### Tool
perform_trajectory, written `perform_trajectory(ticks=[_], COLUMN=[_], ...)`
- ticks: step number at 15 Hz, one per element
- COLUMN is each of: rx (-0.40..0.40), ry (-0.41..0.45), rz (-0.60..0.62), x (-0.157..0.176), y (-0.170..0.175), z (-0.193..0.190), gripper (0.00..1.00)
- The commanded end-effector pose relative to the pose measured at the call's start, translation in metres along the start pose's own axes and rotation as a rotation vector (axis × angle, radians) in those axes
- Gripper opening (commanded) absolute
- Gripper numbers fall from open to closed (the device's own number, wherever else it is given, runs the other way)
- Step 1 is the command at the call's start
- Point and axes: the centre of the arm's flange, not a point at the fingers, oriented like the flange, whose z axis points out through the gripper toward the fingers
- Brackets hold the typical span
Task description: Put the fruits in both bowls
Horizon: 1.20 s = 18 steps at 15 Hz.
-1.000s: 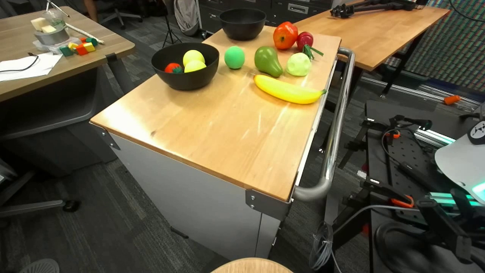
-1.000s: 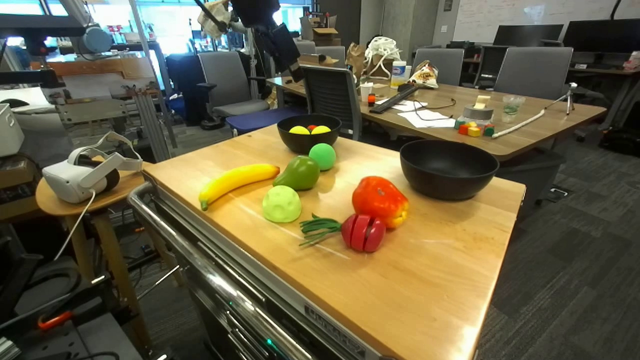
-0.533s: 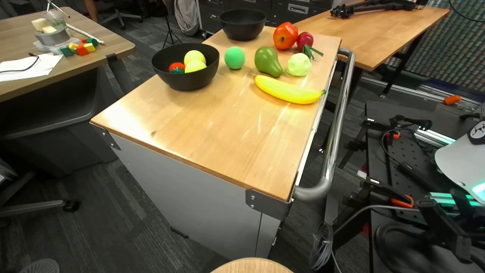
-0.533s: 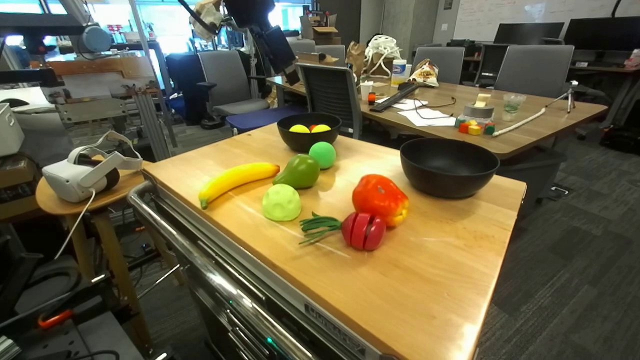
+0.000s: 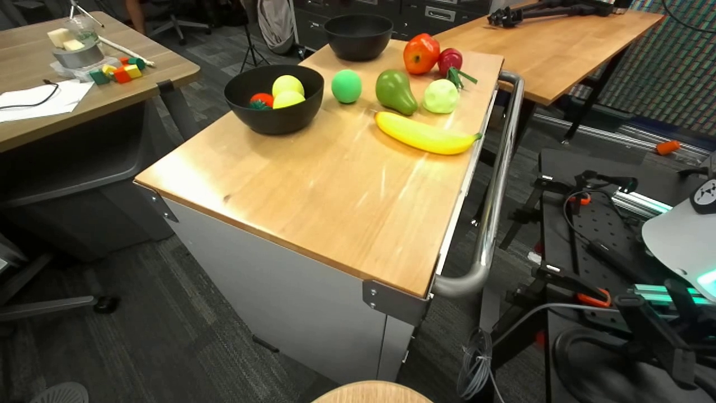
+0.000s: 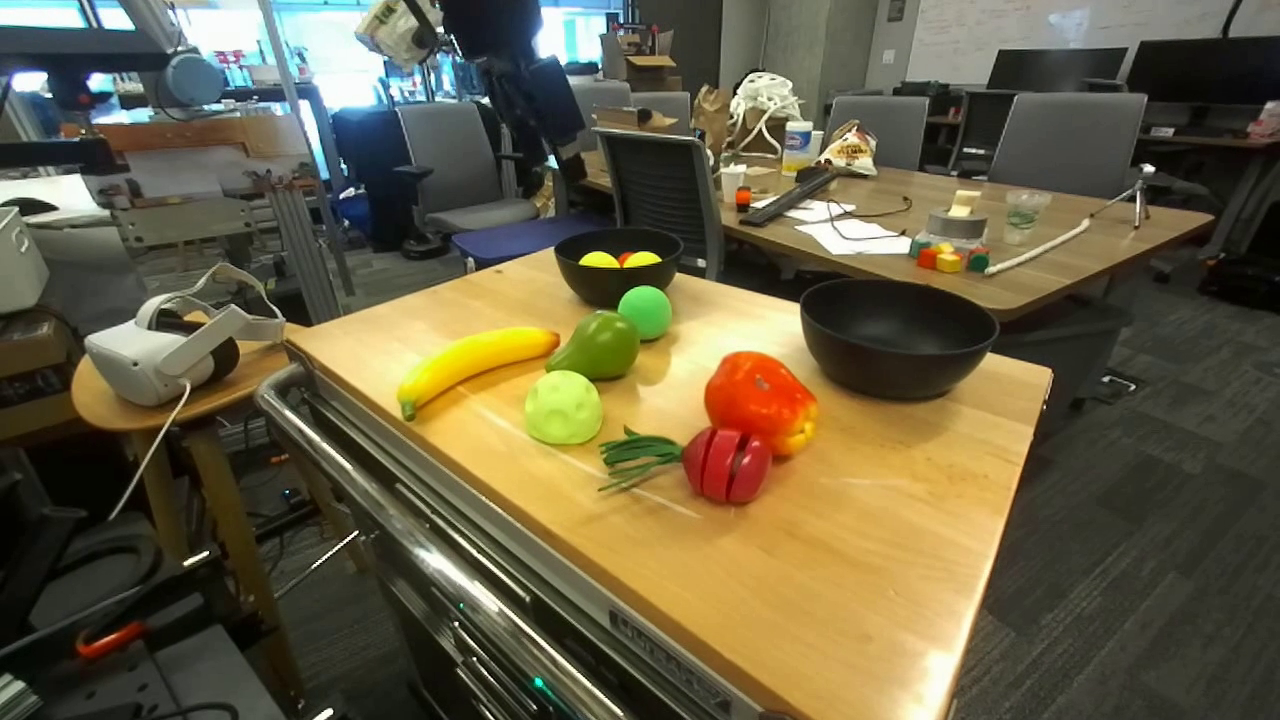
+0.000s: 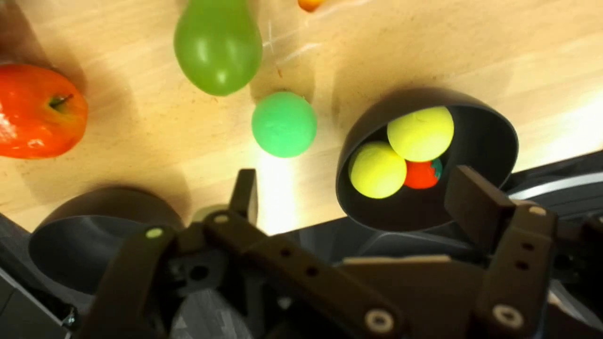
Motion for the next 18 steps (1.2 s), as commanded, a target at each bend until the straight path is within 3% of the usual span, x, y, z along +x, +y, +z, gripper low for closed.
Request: perform_trajectory(ticks=[1,4,8,15,18], rx=[-0.044,-0.092,-0.085,-0.003,0.028], ry=[-0.112,-0.188,-0.244,-0.401,-0.398], rz=[-0.05,-0.025,0.019,0.04,0.052], x=[-0.003,0.0,0.003,-0.009,-0.014], y=[0.036,0.063,0.087,0.094,0.091], z=[-0.012,0.007,0.038,0.095,0.11], gripper=[1.0,1.0,1.0,1.0,1.0])
